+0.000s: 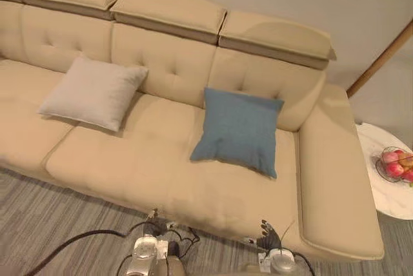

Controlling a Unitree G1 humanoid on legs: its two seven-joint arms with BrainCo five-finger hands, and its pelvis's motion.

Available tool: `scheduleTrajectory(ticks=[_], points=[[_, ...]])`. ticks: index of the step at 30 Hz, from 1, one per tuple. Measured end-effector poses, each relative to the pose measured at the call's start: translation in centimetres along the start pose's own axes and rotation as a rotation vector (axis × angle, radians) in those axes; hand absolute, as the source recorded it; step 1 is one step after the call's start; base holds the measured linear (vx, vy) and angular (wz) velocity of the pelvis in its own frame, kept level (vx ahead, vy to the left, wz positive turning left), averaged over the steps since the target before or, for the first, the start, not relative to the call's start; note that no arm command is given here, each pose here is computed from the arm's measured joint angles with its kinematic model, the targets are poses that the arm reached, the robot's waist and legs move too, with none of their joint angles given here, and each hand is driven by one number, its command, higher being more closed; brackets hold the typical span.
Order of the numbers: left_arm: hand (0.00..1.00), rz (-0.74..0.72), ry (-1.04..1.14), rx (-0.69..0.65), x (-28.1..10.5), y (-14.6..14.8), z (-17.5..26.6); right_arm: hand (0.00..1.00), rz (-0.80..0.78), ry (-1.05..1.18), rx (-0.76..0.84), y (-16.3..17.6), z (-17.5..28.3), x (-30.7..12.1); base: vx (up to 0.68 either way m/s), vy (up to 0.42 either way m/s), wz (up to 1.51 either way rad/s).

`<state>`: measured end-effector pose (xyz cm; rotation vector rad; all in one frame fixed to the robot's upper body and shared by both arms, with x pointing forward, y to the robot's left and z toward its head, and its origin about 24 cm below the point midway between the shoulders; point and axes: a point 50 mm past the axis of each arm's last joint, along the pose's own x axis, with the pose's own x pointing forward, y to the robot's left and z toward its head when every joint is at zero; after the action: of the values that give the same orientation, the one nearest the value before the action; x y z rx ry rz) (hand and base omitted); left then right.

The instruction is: Pick up cushions and gather them together orderly.

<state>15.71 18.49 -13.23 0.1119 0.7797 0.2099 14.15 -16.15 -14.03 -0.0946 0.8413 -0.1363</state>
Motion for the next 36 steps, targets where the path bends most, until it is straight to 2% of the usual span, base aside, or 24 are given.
scheduleTrajectory(ticks=[2,7,12,15,18,21,23,36], points=[[0.00,-0.031,0.010,-0.033,-0.4,-1.5,-0.4,0.00,-0.012,-0.004,0.007,-0.5,0.3,0.2,-0.38,-0.294,0.04],[0.00,-0.113,-0.017,0.012,-0.3,-3.5,0.6,0.00,-0.039,-0.002,0.058,-0.5,0.5,0.3,-0.45,-0.241,0.27],[0.00,-0.104,-0.016,-0.017,-0.2,-3.6,0.8,0.00,-0.046,0.018,0.064,-0.8,-0.1,0.1,-0.24,-0.019,-0.46],[0.00,-0.100,0.029,-0.017,-0.5,-3.4,-0.4,0.00,-0.054,0.100,0.081,-1.2,-2.8,-0.9,-0.10,0.159,-0.02],[0.00,-0.071,0.065,0.036,-0.6,-1.7,-1.7,0.00,-0.051,0.186,0.152,-0.6,-4.3,-1.1,-0.06,0.137,0.57],[0.00,-0.052,0.077,0.056,-0.6,-0.7,-2.1,0.00,-0.055,0.210,0.145,-1.1,-4.6,-1.0,-0.03,0.131,0.32],[0.00,-0.009,0.142,0.072,-1.1,1.1,-3.8,0.00,-0.062,0.221,0.157,-1.4,-4.7,-1.0,-0.01,0.106,0.07],[0.00,0.033,0.205,0.070,-1.3,2.7,-5.1,0.00,-0.090,0.268,0.177,-2.3,-5.4,-1.0,0.04,-0.008,-0.02]])
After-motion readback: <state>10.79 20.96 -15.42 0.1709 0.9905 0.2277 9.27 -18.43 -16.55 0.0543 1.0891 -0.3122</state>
